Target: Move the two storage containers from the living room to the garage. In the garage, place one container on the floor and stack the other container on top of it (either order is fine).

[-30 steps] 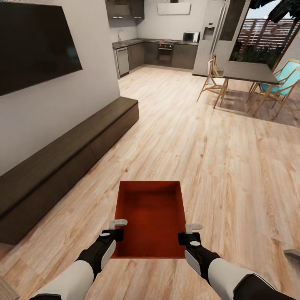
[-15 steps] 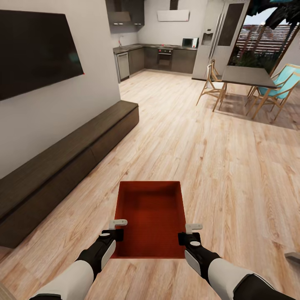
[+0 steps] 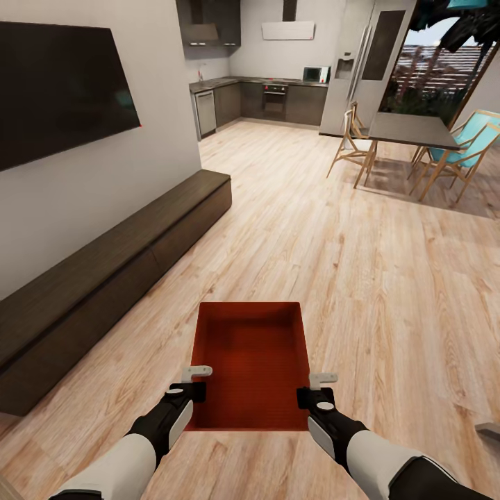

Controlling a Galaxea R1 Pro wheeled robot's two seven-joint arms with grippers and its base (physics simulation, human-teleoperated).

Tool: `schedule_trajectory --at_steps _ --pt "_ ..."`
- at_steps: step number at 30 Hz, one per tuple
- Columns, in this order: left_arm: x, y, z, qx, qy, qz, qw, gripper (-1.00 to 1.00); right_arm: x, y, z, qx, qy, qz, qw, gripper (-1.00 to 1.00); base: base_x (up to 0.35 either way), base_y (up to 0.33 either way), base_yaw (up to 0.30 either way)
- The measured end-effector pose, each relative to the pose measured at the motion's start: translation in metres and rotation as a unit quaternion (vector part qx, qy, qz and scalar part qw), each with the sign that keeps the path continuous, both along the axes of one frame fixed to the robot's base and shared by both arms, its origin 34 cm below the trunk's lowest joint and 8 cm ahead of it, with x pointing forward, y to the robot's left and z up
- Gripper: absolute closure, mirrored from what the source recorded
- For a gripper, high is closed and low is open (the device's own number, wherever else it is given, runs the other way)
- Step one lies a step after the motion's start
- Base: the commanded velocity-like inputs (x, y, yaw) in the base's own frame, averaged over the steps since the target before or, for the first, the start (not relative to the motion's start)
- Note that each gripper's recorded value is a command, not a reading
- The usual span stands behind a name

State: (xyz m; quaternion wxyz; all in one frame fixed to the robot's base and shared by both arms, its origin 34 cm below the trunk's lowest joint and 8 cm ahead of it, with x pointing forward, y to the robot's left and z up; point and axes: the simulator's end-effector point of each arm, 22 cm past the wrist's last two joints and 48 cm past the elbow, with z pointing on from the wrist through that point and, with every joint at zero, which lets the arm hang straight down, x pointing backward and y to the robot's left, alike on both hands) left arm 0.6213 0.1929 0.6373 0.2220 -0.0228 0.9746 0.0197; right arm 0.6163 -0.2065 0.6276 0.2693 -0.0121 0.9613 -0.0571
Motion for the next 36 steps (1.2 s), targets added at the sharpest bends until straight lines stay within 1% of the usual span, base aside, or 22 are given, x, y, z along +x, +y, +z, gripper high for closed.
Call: schedule_trajectory --at_steps 24,36 --pt "-0.0001 0.0 -0.0001 0.0 0.0 0.0 1.0 1.0 -0.0001 0.0 -0.0001 0.0 0.0 0.0 1.0 1.0 0.0 0.0 0.0" --pt "0.0044 -0.0006 0.0029 0.0 -0.005 0.0 1.0 1.0 0.0043 -0.0005 0.0023 0.001 -0.005 0.0 1.0 1.0 0.0 0.0 0.0"
